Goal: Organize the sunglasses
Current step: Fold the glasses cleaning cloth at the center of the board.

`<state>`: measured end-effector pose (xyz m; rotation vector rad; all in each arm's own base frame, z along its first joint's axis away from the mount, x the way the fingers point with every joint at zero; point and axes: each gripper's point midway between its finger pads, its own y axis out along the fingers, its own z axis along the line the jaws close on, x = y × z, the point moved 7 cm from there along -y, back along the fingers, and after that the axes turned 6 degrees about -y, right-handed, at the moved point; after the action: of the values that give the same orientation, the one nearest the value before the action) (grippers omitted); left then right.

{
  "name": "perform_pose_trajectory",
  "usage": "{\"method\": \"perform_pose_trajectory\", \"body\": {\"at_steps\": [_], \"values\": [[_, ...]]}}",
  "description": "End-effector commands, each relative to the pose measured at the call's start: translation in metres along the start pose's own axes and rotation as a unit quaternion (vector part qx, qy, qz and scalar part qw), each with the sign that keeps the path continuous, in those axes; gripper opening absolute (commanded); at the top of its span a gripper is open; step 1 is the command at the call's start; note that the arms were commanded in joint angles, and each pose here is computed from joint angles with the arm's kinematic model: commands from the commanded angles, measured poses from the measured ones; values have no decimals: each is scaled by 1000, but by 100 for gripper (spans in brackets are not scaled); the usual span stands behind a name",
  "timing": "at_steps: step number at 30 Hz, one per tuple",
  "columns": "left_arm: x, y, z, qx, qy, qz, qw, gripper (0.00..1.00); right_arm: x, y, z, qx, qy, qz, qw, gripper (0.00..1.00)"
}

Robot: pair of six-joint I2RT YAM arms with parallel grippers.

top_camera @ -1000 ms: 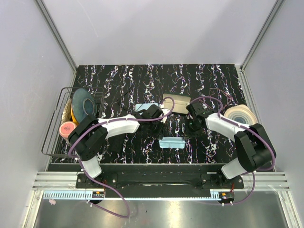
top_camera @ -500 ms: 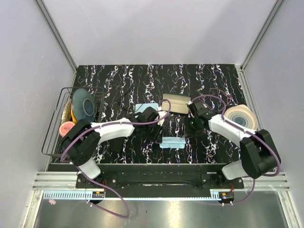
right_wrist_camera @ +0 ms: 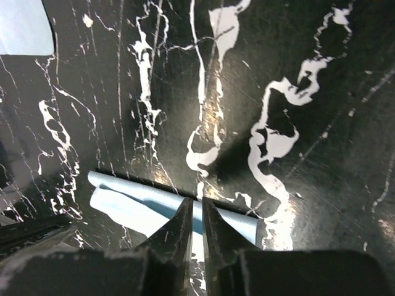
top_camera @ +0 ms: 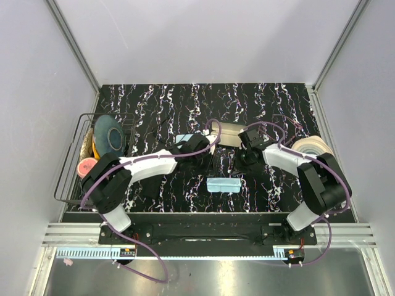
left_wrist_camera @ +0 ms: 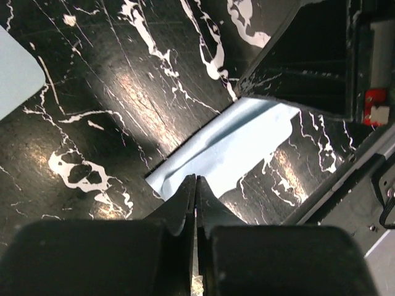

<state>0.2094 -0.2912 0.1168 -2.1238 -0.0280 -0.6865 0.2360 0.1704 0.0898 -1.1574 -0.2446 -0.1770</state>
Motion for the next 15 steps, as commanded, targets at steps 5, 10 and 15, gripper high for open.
{"method": "perform_pose_trajectory", "body": {"at_steps": [5,10,15], "values": [[19,9,3,11,-40,-22,999,0,8,10,28,51,-22,-1,998,15],[14,16,4,-2,-40,-2,999,0,-5,13,31,63,-28,25,997,13],[11,19,5,-4,-41,3,999,0,-20,10,29,65,-30,44,996,13]]}}
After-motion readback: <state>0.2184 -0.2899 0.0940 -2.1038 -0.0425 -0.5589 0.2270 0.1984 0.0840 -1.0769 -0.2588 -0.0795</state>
